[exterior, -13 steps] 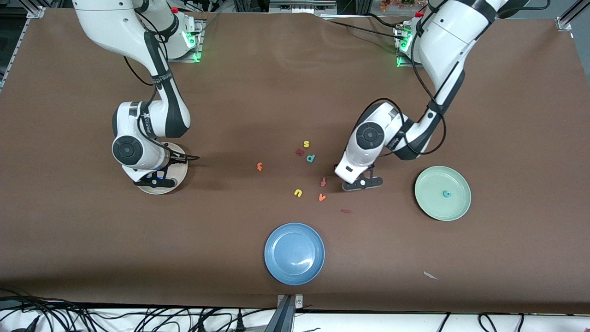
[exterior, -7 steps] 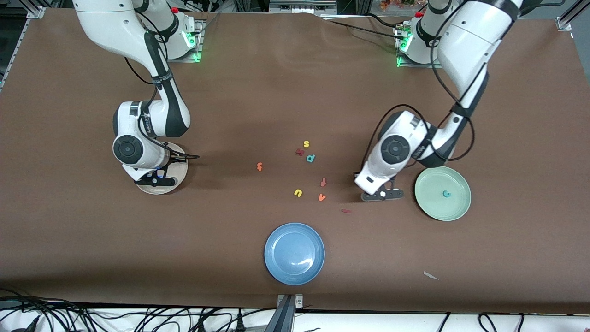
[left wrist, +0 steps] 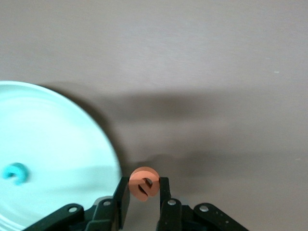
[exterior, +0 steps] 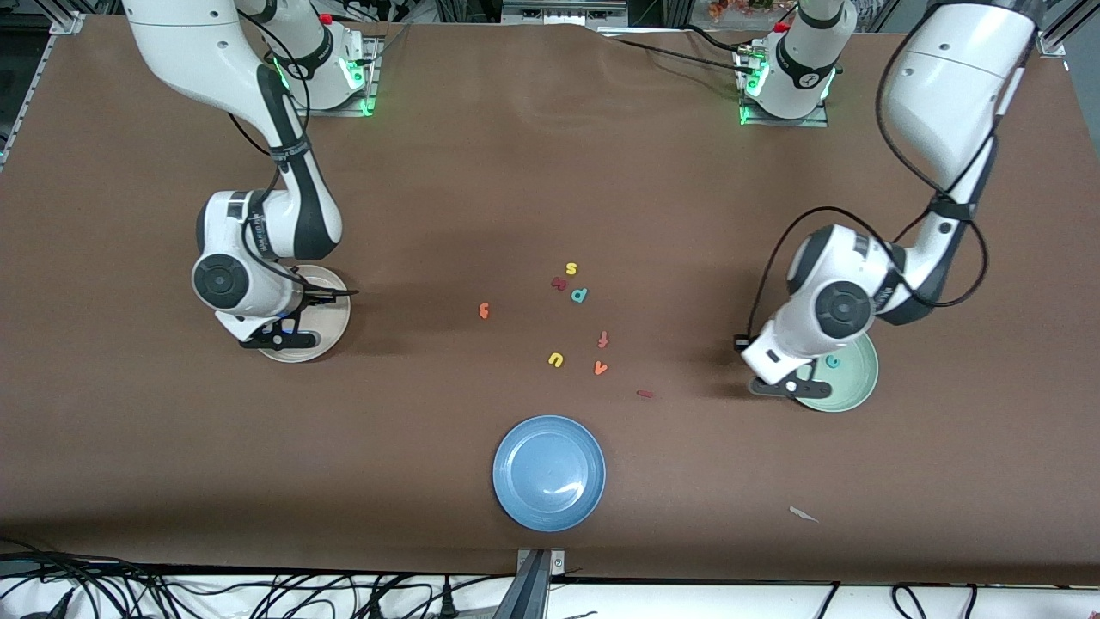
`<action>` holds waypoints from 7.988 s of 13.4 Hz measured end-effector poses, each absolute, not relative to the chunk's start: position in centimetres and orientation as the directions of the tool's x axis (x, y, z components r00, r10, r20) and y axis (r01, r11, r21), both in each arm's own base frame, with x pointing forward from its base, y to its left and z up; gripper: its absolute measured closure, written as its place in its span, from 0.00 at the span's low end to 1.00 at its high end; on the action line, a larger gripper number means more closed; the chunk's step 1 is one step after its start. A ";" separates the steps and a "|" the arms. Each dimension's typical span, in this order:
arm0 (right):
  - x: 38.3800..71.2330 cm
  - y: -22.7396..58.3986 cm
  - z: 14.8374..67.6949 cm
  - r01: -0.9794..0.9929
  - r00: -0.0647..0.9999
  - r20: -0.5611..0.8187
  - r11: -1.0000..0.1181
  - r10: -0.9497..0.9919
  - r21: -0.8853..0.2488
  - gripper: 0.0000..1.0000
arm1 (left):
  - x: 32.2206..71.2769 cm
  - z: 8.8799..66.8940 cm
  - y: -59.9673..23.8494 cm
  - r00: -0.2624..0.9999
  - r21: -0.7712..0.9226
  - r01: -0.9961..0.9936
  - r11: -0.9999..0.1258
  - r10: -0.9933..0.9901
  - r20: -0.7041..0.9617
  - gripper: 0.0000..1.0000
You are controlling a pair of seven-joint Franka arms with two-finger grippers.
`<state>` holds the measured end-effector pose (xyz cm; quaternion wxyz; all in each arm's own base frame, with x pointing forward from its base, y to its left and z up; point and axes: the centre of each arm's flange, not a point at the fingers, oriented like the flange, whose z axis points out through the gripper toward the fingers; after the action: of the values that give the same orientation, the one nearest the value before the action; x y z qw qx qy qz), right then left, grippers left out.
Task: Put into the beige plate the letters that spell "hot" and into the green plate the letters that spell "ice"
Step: 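Place the e on the green plate while the right gripper places o on white plate, then grasp the orange squiggle with the right gripper while the left gripper reaches pink l, then drop the squiggle on the white plate while the left gripper grasps the l, then return the right gripper to rest while the left gripper lifts the l, then carry the pink l to the green plate and open the left gripper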
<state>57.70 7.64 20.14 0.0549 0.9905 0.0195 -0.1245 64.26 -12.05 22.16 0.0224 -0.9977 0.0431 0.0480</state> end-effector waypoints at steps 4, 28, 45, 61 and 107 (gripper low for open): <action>57.9 6.7 20.0 0.071 0.968 -0.249 -0.993 0.045 0.096 0.69 | 65.0 22.4 -6.4 0.981 -0.028 -0.166 -0.986 -0.162 -0.108 0.71; 53.6 35.6 20.5 -0.296 0.954 -0.045 -0.955 -0.295 -0.031 0.01 | 63.6 23.5 -16.7 0.993 -0.014 0.032 -0.999 0.033 -0.111 0.00; 52.5 38.3 18.0 -0.283 0.958 0.014 -0.956 -0.285 -0.076 0.82 | 66.3 20.5 -31.9 0.402 -0.015 0.914 -0.404 0.912 -0.081 0.00; 59.3 21.3 27.0 -0.109 0.983 -0.130 -0.985 -0.127 0.136 0.82 | 68.0 16.9 -32.0 0.199 0.039 0.980 -0.198 0.979 -0.046 0.00; 65.6 3.0 52.9 -0.131 0.979 -0.162 -0.991 -0.126 -0.025 0.00 | 68.6 21.7 -25.0 0.810 -0.204 0.552 -0.808 0.578 -0.097 0.89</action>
<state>65.63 3.02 52.88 -0.0177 0.9945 -0.0646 -0.0805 68.57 -25.04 21.74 0.0834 -0.9477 -0.2981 0.0774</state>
